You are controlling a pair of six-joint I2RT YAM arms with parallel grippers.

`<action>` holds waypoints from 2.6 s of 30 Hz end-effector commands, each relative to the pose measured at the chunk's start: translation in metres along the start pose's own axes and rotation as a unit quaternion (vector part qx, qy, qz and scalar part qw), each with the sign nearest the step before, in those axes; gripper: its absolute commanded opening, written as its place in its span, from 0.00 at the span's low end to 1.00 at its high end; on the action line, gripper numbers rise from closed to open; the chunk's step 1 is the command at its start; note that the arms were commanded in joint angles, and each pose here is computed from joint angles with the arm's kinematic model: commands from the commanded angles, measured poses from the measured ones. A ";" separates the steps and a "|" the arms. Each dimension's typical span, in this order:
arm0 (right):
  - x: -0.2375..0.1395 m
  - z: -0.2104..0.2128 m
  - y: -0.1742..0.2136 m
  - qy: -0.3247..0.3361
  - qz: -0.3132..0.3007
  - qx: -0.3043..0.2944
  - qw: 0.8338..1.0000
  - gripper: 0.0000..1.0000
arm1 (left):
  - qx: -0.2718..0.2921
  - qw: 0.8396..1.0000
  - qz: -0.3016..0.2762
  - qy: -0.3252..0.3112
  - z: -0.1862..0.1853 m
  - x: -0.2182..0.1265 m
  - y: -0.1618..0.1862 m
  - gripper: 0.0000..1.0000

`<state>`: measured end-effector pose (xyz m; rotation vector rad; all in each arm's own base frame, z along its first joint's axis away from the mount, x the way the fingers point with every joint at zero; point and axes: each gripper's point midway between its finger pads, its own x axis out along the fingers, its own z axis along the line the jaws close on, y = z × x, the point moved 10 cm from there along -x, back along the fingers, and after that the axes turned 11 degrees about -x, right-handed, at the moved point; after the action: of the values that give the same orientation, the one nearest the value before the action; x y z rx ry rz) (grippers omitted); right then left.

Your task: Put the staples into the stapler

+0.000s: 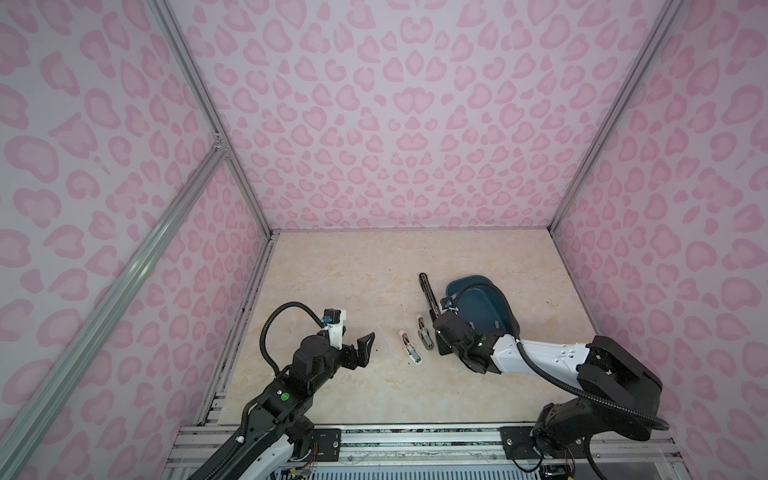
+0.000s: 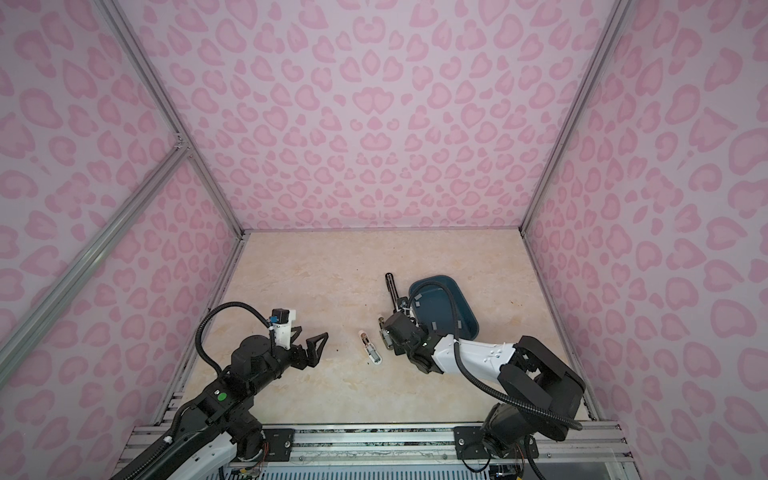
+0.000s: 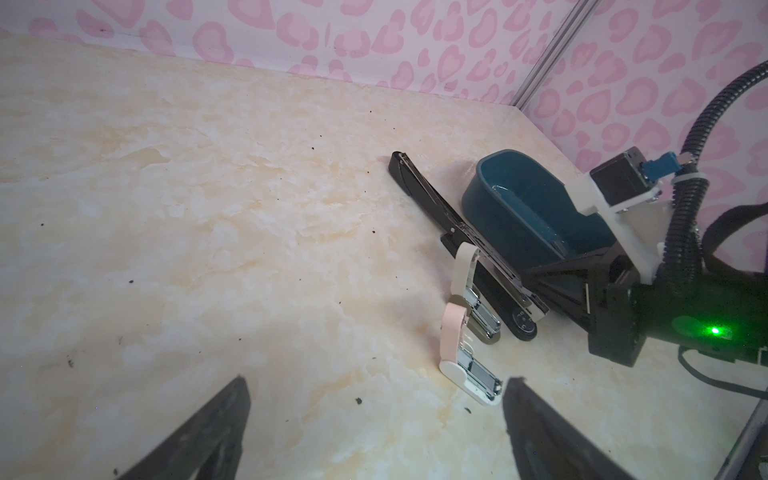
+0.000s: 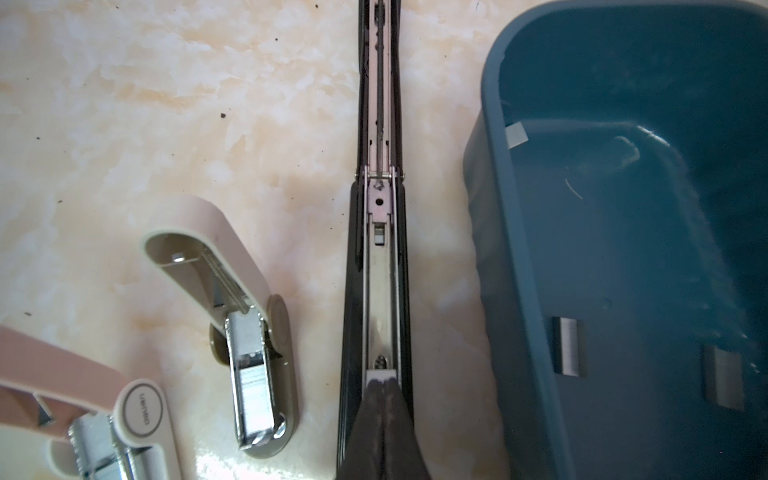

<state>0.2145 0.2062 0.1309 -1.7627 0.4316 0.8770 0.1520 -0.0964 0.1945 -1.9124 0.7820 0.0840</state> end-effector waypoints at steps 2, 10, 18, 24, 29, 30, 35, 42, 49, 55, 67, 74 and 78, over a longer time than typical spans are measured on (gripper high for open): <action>-0.001 -0.001 -0.002 0.008 -0.004 0.004 1.000 0.08 | 0.000 1.000 -0.013 0.006 -0.001 -0.001 -0.003 0.96; -0.009 -0.003 -0.007 0.006 -0.017 0.010 1.000 0.15 | 0.000 1.000 -0.012 0.007 -0.001 0.000 -0.003 0.96; -0.008 -0.002 -0.005 0.003 -0.003 0.003 1.000 0.16 | 0.000 1.000 -0.014 0.007 -0.001 -0.001 -0.003 0.96; -0.005 -0.001 0.000 0.006 0.020 -0.007 1.000 0.16 | 0.000 1.000 -0.013 0.007 -0.001 -0.001 -0.003 0.96; -0.005 -0.006 0.011 0.020 0.030 -0.011 0.999 0.15 | 0.000 1.000 -0.016 0.009 -0.001 -0.002 -0.003 0.96; -0.006 -0.006 0.013 0.021 0.031 -0.012 0.999 0.14 | 0.000 1.000 -0.016 0.009 -0.001 -0.002 -0.003 0.96; -0.005 -0.008 0.015 0.026 0.035 -0.014 0.999 0.13 | 0.000 1.000 -0.018 0.010 -0.001 -0.003 -0.003 0.96; -0.016 -0.011 0.003 0.029 0.011 -0.010 0.999 0.15 | -0.001 1.000 -0.018 0.010 -0.001 -0.003 -0.002 0.96; -0.020 -0.020 -0.009 0.032 -0.001 0.007 0.999 0.15 | -0.001 1.000 -0.019 0.011 -0.001 -0.003 -0.003 0.96; -0.006 -0.017 -0.006 0.024 0.022 0.005 0.999 0.14 | -0.001 1.000 -0.018 0.011 -0.001 -0.003 -0.002 0.96; -0.003 -0.009 -0.004 0.010 0.028 -0.009 1.000 0.23 | 0.000 1.000 -0.018 0.010 -0.001 -0.002 -0.002 0.96; 0.000 -0.008 0.001 0.044 0.047 -0.021 0.998 0.24 | -0.001 1.000 -0.021 0.014 -0.001 -0.004 -0.002 0.96; 0.003 -0.004 0.003 0.046 0.054 -0.028 0.997 0.21 | -0.001 1.000 -0.024 0.014 -0.001 -0.005 -0.002 0.96</action>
<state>0.2172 0.2028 0.1307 -1.8255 0.5379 0.9072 0.1483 -0.0941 0.1965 -1.9263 0.7672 0.0520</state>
